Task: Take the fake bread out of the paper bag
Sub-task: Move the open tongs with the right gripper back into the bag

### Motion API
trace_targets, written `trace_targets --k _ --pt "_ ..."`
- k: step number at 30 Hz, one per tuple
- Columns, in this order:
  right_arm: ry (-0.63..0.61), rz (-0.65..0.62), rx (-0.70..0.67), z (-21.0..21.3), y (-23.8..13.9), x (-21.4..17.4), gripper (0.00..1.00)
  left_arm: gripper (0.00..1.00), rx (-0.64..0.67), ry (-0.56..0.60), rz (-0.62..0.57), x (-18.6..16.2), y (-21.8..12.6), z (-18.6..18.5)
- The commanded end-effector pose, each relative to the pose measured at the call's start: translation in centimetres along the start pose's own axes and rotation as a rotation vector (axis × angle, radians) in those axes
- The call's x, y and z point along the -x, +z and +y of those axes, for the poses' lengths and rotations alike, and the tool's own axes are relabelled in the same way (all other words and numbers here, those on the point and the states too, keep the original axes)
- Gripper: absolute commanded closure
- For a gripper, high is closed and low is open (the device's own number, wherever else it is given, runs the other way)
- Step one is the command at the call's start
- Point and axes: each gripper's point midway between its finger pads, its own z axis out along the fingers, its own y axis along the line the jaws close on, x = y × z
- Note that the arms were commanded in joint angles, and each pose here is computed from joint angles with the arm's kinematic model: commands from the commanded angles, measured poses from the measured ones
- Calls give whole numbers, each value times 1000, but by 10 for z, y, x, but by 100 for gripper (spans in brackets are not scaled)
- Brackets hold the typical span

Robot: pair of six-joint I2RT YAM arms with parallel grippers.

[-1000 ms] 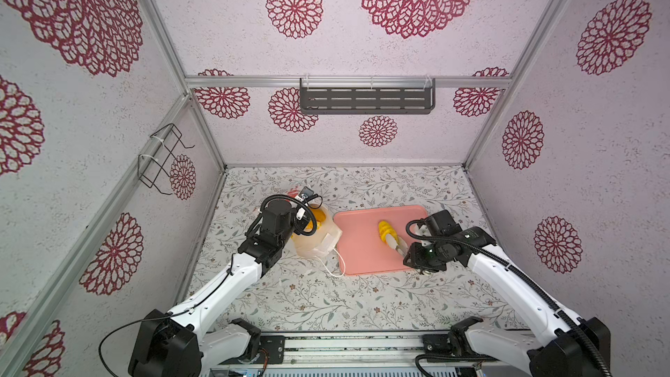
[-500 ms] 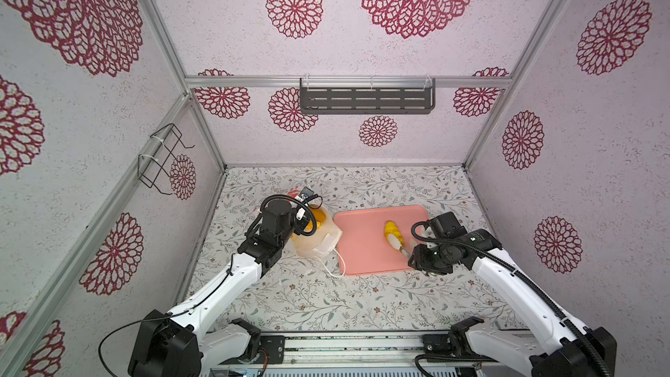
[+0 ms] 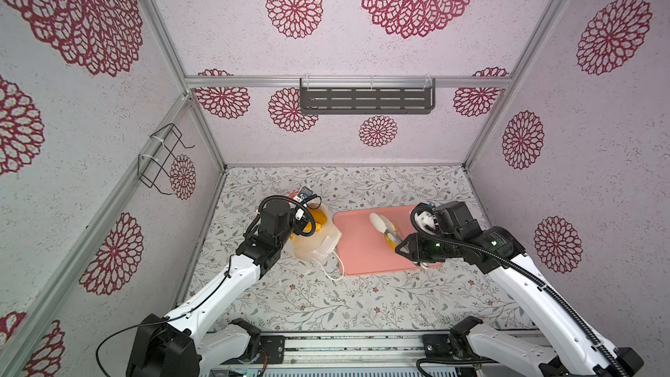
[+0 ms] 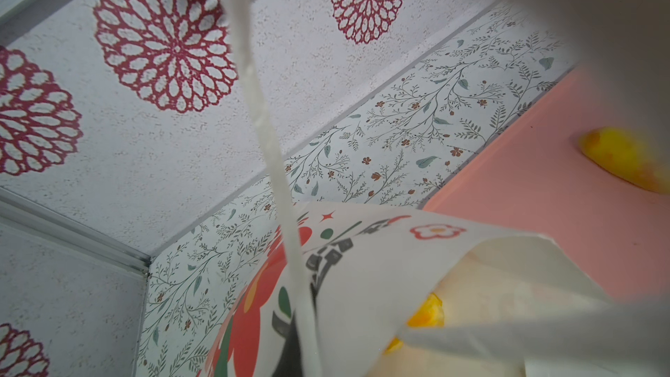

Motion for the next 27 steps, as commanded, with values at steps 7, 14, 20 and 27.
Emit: trace_targets --k 7,14,20,27 --pt "-129 64 240 102 46 -11 64 100 -19 -28 -68 15 -4 -4" --pt "-133 34 210 108 89 14 63 100 -21 -32 -66 15 -4 -4" --pt "-153 34 139 106 122 37 61 100 -35 -39 -69 17 -3 -6" --pt "-201 48 52 105 149 62 60 100 -35 -36 -72 18 -4 -6"
